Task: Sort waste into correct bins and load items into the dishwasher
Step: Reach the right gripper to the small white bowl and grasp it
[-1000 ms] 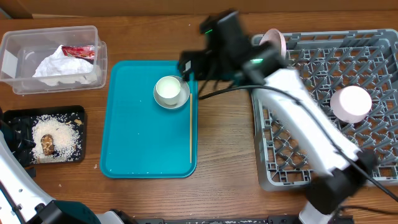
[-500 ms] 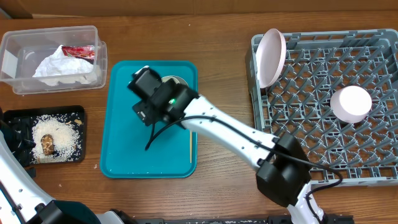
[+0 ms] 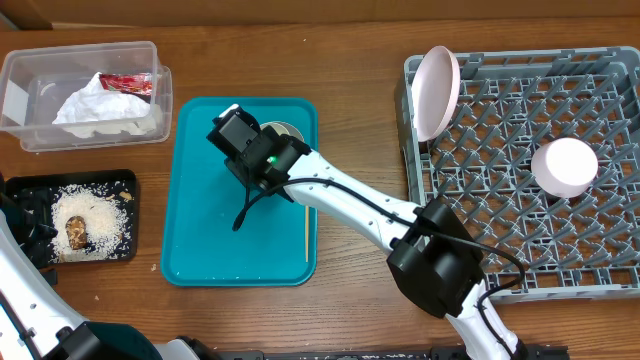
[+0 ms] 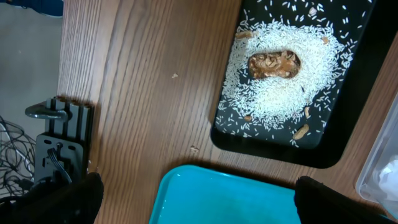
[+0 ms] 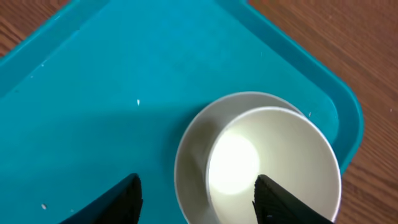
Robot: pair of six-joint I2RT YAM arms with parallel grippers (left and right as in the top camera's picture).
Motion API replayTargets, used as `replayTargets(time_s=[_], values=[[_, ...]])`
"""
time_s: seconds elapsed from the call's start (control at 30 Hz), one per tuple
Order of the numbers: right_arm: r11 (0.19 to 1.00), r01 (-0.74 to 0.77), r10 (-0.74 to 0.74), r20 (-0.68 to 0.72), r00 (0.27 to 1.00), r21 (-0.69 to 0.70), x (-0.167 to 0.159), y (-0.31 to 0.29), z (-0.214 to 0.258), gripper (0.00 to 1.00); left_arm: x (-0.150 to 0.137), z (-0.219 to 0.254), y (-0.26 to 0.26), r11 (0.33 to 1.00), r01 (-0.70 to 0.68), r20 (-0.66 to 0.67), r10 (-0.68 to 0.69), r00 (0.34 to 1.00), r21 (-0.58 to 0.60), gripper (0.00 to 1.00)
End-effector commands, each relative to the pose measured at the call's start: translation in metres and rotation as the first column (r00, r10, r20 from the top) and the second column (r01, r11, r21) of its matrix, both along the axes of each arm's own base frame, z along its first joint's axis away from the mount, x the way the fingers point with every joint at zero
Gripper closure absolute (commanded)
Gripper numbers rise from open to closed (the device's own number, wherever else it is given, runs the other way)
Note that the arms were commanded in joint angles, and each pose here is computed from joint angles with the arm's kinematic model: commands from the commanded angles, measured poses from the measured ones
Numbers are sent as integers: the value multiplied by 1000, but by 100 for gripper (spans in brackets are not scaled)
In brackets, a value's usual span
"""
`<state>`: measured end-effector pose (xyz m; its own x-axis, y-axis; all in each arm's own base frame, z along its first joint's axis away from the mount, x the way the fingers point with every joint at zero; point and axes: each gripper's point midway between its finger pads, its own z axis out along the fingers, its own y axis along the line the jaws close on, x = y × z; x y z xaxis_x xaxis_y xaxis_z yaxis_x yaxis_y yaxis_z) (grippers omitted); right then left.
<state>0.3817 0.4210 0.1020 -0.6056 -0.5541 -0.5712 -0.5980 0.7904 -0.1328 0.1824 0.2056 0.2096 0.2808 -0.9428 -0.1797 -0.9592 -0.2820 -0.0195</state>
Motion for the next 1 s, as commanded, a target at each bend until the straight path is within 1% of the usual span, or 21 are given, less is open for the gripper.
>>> replayTargets(time_s=[0.0,0.07,0.2,0.33,0.47,0.53,0.6,0.63,0.73,0.77,0.9,0.97], values=[[1000,4,-4,14,1000,0,3,3,-3,41,-2,-2,0,1000,-20,-6,20,1000,-2,0],[1000,4,-4,8,1000,-8,3,3,-9,44,-2,-2,0,1000,-20,-5,20,1000,-3,0],[1000,8,-8,-9,1000,-27,2,2,-23,45,-2,-2,0,1000,-20,-5,20,1000,-3,1],[999,9,-10,-14,1000,-32,2,2,-27,51,-2,-2,0,1000,-20,-6,20,1000,-2,0],[999,10,-11,-15,1000,-33,2,1,-27,52,-2,-2,0,1000,-20,-5,20,1000,-3,0],[999,10,-11,-20,1000,-40,1,0,-28,58,-2,-2,0,1000,-20,-6,20,1000,-2,0],[999,12,-14,-22,1000,-47,0,-2,-29,67,-2,-2,0,1000,-20,-5,20,1000,-3,0],[999,13,-14,-24,1000,-51,0,-3,-29,69,-2,-2,0,1000,-20,-6,20,1000,-2,0],[998,14,-15,-23,1000,-54,0,-4,-27,69,-2,-2,0,1000,-20,-5,20,1000,-2,0],[999,14,-15,-22,1000,-52,0,-4,-25,71,-2,-2,0,1000,-20,-5,20,1000,-3,0],[998,59,-60,-12,998,-32,4,-4,-11,89,-2,-2,0,1000,-20,-5,20,1000,-3,0],[997,69,-69,-3,998,-28,6,-4,-2,91,-2,-2,0,1000,-20,-6,20,1000,-2,0]])
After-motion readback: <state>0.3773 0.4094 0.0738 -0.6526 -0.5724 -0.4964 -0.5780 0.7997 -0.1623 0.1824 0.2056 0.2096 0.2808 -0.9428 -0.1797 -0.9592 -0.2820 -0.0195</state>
